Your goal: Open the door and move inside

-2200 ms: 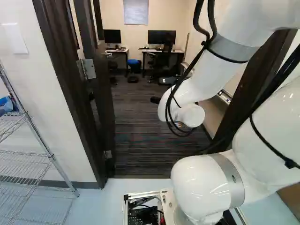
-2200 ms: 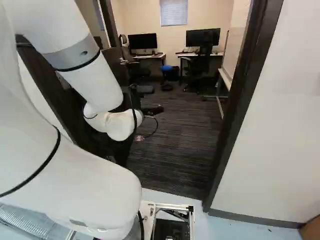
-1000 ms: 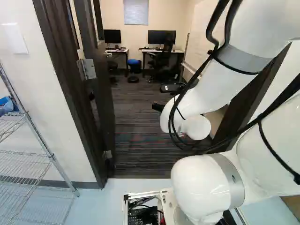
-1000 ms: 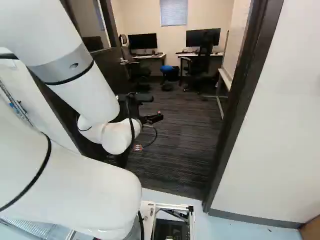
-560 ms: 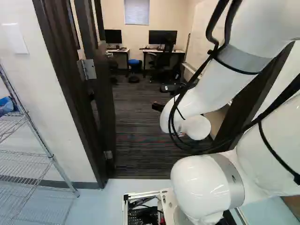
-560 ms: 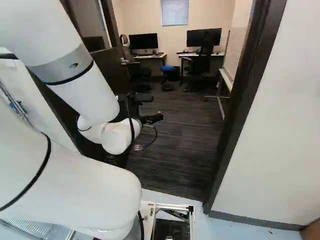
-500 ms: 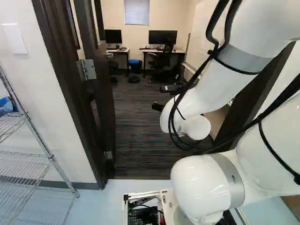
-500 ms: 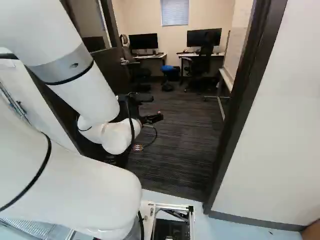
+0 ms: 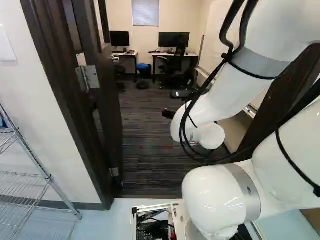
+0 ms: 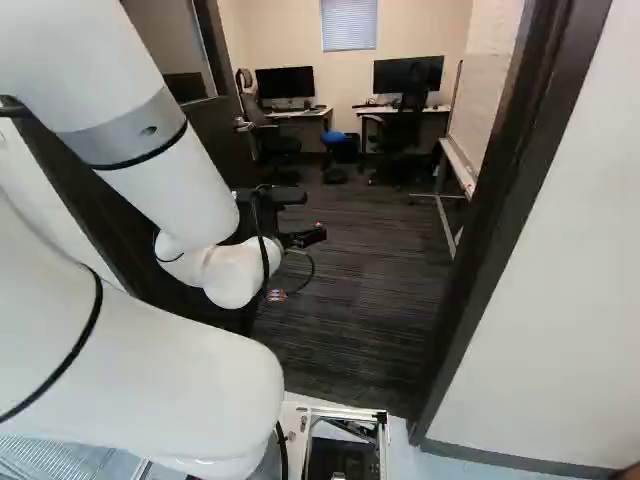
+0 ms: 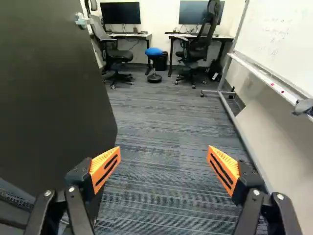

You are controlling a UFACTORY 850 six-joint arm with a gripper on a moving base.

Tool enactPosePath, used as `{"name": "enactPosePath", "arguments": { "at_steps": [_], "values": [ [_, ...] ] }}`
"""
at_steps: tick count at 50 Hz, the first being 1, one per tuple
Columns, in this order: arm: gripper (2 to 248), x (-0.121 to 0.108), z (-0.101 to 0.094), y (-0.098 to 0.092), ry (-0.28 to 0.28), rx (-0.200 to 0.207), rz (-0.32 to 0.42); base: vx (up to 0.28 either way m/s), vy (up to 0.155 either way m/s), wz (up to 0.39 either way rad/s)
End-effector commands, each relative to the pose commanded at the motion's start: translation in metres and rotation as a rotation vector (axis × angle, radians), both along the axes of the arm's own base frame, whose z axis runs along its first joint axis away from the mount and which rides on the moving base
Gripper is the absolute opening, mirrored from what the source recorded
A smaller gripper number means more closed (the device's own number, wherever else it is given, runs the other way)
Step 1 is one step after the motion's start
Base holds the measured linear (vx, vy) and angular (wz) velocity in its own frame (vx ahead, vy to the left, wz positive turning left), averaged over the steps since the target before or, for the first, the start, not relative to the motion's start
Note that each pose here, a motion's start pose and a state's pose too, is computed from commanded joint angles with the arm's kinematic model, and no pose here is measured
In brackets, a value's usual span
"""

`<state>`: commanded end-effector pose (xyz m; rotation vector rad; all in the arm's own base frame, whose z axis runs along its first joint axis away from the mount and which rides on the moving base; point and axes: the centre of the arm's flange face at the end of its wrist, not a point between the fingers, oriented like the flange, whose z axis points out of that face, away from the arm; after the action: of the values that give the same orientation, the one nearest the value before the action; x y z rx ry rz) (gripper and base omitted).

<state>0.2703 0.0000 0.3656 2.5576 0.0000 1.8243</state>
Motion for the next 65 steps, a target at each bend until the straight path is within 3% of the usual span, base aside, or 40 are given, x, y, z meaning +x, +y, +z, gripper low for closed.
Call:
{"name": "enactPosePath", "arguments": {
  "at_steps": [65],
  "values": [
    [247, 0.0000, 0.0000, 0.0000, 0.000, 0.000, 0.000, 0.135, 0.004, -0.006]
  ]
}}
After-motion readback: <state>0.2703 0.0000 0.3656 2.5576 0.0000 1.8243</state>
